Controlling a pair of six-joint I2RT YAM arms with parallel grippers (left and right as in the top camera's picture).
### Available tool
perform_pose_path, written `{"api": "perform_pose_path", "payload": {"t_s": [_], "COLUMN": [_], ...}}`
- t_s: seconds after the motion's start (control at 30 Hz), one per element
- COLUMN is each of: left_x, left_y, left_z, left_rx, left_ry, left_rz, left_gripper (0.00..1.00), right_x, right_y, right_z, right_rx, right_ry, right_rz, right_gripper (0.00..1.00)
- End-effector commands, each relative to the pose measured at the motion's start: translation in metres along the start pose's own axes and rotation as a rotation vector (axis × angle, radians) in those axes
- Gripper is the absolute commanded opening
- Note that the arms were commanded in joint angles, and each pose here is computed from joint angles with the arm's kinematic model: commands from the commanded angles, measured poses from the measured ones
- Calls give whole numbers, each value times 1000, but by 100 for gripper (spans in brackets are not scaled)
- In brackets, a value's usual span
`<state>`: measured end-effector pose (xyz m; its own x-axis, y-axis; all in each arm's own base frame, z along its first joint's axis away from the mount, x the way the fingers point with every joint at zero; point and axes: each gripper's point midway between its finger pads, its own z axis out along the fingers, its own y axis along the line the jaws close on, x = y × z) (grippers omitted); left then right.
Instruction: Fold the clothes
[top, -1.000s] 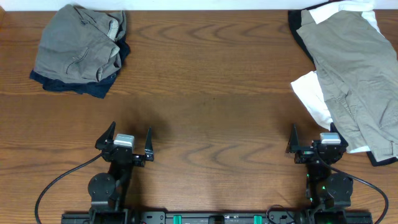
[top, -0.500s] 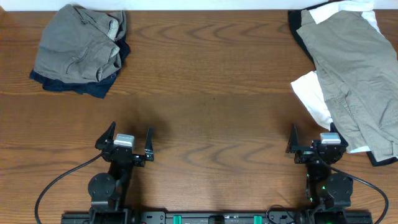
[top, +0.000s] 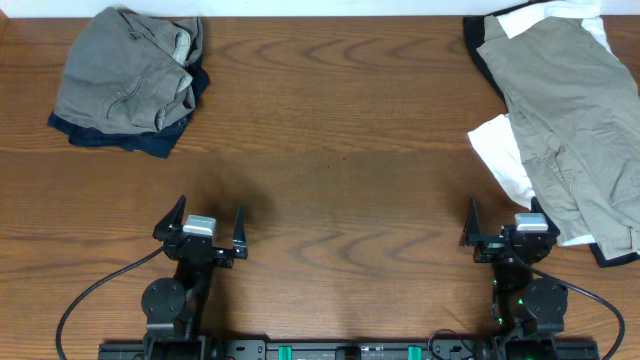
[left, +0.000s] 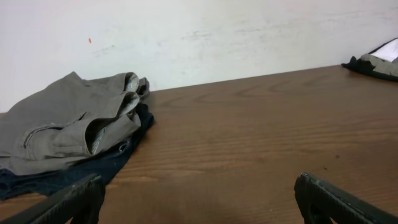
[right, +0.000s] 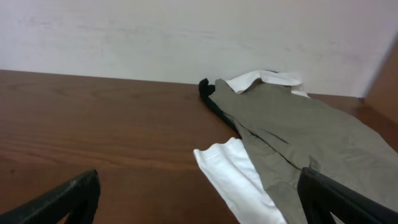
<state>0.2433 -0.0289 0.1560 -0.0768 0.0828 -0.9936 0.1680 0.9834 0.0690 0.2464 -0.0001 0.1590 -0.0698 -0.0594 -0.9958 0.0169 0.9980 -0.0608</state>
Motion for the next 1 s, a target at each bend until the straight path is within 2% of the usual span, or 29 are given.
{"api": "perform_pose_path", "payload": {"t_s": [0.0,0.97], "left_x": [14,12], "left_y": [-6,-6], "left_z": [0,0], "left_rx": [29,28], "left_ry": [44,33], "left_rz": [-23,-22], "left_gripper": [98,98], "right_x": [1,2], "right_y": [-3,-3], "right_z": [0,0], "right_rx": [11,14], "right_ry": [0,2], "right_rz": [-11,-11], "right_gripper": [99,99]}}
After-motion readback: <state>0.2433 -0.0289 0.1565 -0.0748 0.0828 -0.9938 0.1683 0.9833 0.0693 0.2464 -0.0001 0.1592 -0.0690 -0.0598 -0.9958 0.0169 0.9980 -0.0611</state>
